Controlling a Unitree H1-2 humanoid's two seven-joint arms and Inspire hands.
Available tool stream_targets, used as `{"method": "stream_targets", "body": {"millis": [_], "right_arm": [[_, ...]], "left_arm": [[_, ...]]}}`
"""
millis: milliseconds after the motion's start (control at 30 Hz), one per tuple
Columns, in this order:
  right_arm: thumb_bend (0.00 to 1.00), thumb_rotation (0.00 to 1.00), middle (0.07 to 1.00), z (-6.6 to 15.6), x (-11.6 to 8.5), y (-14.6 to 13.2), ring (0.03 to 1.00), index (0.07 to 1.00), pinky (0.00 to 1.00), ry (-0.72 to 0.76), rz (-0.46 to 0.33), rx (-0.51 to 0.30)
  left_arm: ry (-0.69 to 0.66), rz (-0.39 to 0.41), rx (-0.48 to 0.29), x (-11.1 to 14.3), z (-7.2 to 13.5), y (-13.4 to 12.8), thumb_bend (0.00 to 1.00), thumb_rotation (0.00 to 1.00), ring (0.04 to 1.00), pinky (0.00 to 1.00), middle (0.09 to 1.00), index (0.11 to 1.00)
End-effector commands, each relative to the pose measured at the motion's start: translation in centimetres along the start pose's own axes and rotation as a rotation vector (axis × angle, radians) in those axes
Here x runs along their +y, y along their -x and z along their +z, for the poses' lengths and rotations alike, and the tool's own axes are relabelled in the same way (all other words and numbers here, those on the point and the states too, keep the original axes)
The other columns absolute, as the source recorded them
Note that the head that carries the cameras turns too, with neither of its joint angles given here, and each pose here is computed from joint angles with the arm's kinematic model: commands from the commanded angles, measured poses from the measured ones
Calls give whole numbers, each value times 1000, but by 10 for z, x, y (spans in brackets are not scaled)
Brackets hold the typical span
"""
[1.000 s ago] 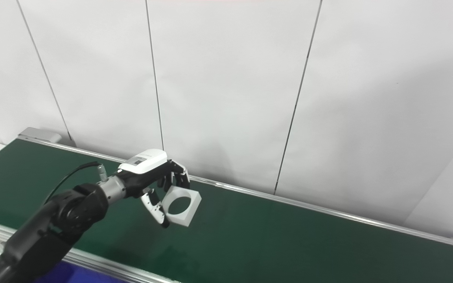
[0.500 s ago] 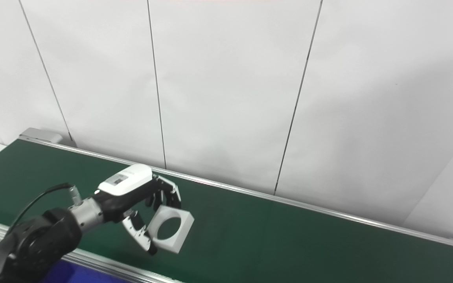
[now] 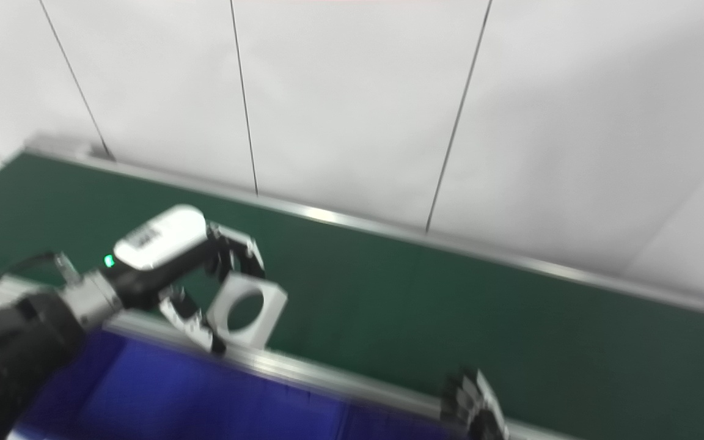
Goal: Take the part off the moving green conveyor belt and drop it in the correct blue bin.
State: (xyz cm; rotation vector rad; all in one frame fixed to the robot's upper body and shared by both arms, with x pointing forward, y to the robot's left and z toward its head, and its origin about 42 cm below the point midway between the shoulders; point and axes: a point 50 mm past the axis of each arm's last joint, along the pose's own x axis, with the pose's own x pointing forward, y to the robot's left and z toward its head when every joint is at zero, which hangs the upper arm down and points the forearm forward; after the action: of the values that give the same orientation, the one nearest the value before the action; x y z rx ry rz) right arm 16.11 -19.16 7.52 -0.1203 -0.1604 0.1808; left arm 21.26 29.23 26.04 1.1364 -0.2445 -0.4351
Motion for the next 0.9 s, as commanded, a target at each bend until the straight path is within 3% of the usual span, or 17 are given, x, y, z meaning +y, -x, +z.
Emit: {"method": "stream_targets", "body": {"millis": [0, 200, 867], "right_arm": [[604, 811, 815, 13, -8, -5, 753, 874, 667, -2, -4, -40], [662, 785, 792, 21, -17, -10, 729, 850, 637, 8, -4, -41], [662, 755, 785, 28, -28, -12, 716, 837, 613, 9, 0, -48]], "left_arm": [[-18, 27, -10, 11, 6, 7, 523, 0, 369, 312, 438, 507], [15, 24, 22, 11, 14, 17, 523, 0, 387, 343, 445, 504], [111, 2, 86, -22, 19, 33, 524, 0, 364, 322, 435, 504]]}}
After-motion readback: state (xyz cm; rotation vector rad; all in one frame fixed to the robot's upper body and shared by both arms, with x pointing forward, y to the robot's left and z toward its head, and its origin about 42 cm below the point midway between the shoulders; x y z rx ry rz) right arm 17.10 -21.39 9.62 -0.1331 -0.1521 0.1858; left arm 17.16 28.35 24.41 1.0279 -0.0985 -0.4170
